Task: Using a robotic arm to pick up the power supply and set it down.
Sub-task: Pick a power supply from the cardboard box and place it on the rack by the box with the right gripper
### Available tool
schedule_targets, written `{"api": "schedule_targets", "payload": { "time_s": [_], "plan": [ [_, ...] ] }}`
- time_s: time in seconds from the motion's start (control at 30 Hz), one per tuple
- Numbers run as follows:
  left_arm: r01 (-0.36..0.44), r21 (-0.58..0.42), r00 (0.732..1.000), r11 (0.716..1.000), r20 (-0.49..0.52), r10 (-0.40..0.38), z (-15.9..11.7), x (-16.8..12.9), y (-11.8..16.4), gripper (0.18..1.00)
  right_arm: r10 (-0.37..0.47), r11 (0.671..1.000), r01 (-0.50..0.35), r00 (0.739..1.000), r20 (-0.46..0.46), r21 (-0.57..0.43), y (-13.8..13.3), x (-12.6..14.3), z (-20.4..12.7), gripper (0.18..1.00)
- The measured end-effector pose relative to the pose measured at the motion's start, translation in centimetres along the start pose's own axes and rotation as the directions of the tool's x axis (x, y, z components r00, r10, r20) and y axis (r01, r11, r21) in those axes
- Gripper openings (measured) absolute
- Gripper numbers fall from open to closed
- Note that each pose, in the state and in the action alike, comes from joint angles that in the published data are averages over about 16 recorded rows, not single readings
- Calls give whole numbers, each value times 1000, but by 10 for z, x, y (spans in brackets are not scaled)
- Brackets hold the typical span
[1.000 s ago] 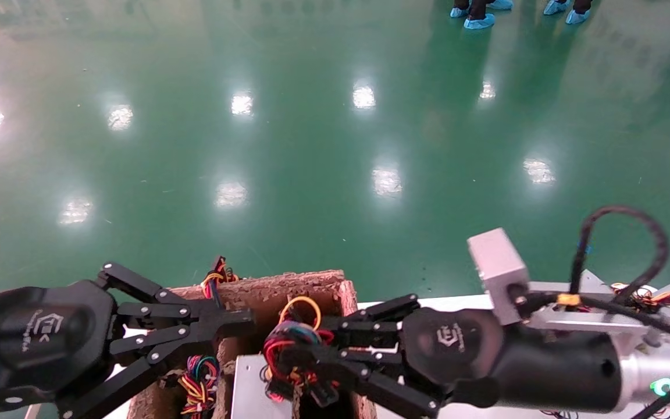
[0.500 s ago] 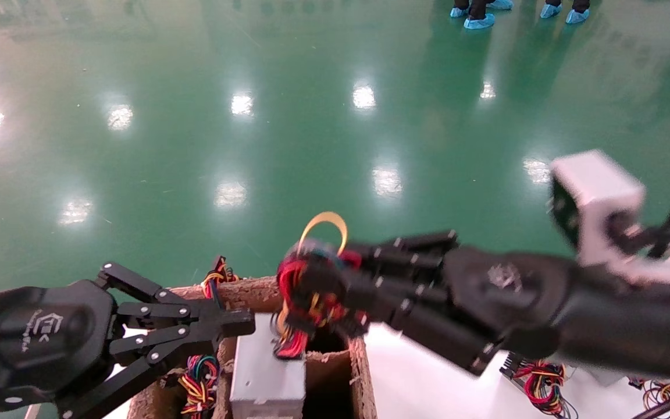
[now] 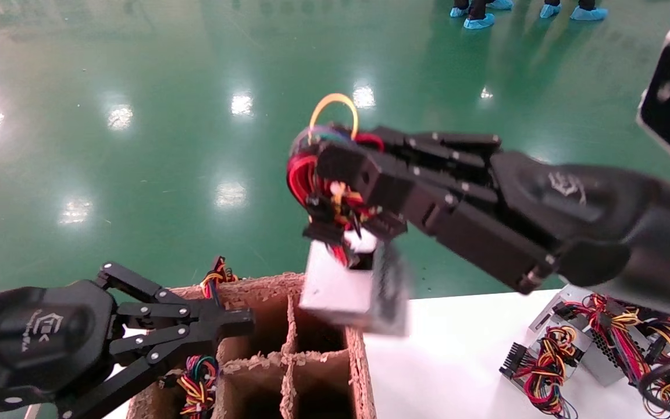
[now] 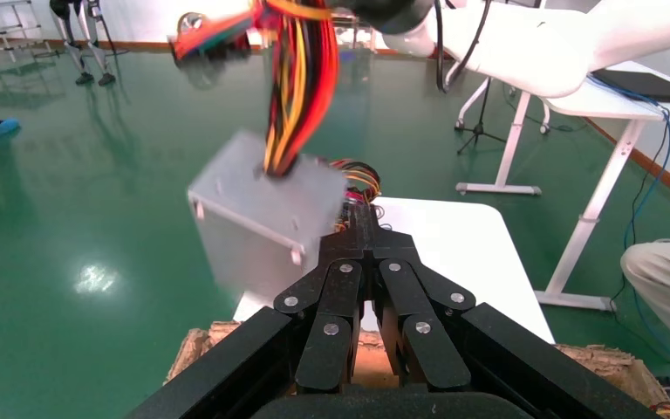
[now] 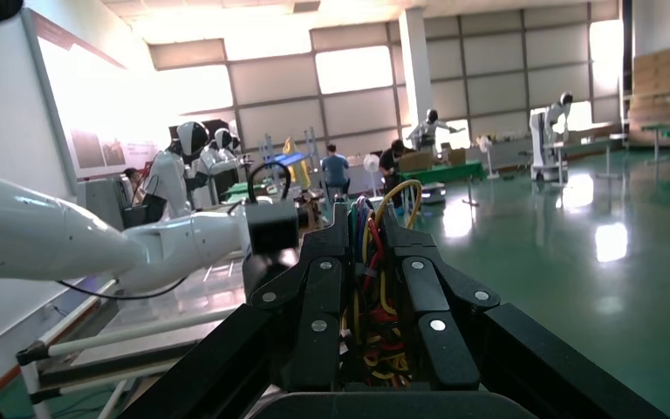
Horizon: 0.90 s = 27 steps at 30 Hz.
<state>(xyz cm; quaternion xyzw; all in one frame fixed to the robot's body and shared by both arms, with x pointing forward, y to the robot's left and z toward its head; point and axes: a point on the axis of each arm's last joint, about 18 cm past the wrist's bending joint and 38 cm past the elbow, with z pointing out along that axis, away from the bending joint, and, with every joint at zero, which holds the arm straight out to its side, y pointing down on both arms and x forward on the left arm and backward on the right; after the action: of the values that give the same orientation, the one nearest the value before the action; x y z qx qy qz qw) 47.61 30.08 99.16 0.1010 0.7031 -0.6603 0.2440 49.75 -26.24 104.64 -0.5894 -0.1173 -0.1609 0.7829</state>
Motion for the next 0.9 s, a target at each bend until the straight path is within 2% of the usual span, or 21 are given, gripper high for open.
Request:
{"api": "schedule_targets", "payload": {
  "time_s": [0.57,0.73,0.9],
  "plan": [
    [0,0,1000,1000,0,0,0,0,0,191,-72,997,73,997,-41,19,-29,-9,2,242],
    [0,0,1000,1000,0,0,0,0,0,191,-111,994,113,987,-113,10,-45,-8,-9,242],
    [0,0,1000,1000,0,0,0,0,0,191,-148,989,149,962,-228,-14,-62,-5,-32,242]
  ]
}}
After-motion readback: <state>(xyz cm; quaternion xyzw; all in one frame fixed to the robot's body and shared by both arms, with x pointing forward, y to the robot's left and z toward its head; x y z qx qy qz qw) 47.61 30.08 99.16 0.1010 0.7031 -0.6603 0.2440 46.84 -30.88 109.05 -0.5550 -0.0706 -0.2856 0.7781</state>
